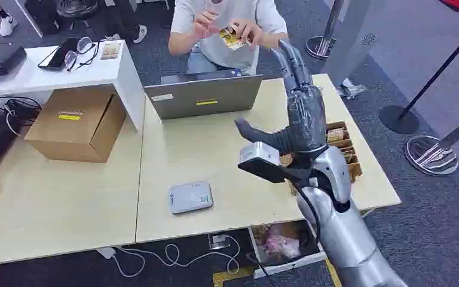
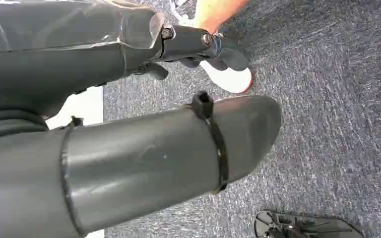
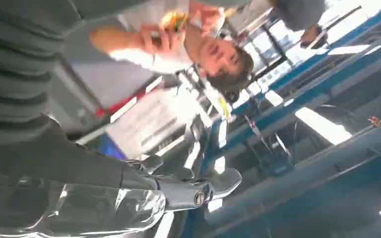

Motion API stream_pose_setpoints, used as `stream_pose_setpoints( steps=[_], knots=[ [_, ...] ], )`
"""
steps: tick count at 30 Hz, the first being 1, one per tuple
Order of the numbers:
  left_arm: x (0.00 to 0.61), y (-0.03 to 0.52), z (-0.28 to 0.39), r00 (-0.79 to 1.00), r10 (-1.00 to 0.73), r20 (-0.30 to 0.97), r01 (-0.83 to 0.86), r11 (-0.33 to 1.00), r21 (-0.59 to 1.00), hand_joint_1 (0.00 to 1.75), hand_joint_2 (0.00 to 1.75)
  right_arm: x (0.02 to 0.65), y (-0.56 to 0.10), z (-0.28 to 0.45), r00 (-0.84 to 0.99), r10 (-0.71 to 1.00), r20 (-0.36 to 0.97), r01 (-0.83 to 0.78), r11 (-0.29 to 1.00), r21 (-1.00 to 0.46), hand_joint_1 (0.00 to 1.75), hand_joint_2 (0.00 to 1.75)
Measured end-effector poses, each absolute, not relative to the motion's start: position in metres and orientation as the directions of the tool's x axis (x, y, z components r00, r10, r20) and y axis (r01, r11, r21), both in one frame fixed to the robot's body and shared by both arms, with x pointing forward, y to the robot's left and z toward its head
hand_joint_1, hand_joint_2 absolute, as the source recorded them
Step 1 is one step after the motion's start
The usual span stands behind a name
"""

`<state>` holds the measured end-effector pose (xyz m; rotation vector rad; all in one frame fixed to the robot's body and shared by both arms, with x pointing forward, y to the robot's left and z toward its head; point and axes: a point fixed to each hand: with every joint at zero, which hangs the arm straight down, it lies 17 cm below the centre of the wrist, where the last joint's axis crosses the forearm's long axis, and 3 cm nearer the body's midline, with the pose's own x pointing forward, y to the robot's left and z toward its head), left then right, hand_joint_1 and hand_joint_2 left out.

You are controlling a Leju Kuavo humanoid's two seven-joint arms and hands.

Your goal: Pass the card to the sensor for recognition and then transmit it.

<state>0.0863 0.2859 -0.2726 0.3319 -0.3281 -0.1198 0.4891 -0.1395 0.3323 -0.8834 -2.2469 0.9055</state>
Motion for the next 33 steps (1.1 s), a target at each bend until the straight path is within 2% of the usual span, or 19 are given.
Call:
stream_pose_setpoints(
  steps=[10, 15, 33],
  knots=[
    [0.091, 0.289, -0.270, 0.934, -0.179, 0.310, 0.057, 0.930, 0.363, 0.00, 0.00, 0.529, -0.133, 0.332, -0.556, 0.830, 0.054, 0.447, 0.353, -0.822, 0.00, 1.75],
    [0.093, 0.282, -0.267, 0.928, -0.183, 0.324, 0.046, 0.921, 0.386, 0.00, 0.00, 0.552, -0.144, 0.325, -0.523, 0.853, 0.004, 0.460, 0.286, -0.841, 0.00, 1.75],
    [0.094, 0.274, -0.267, 0.927, -0.180, 0.329, 0.047, 0.926, 0.373, 0.00, 0.00, 0.578, -0.155, 0.308, -0.488, 0.871, -0.057, 0.438, 0.188, -0.879, 0.00, 1.75]
  ],
)
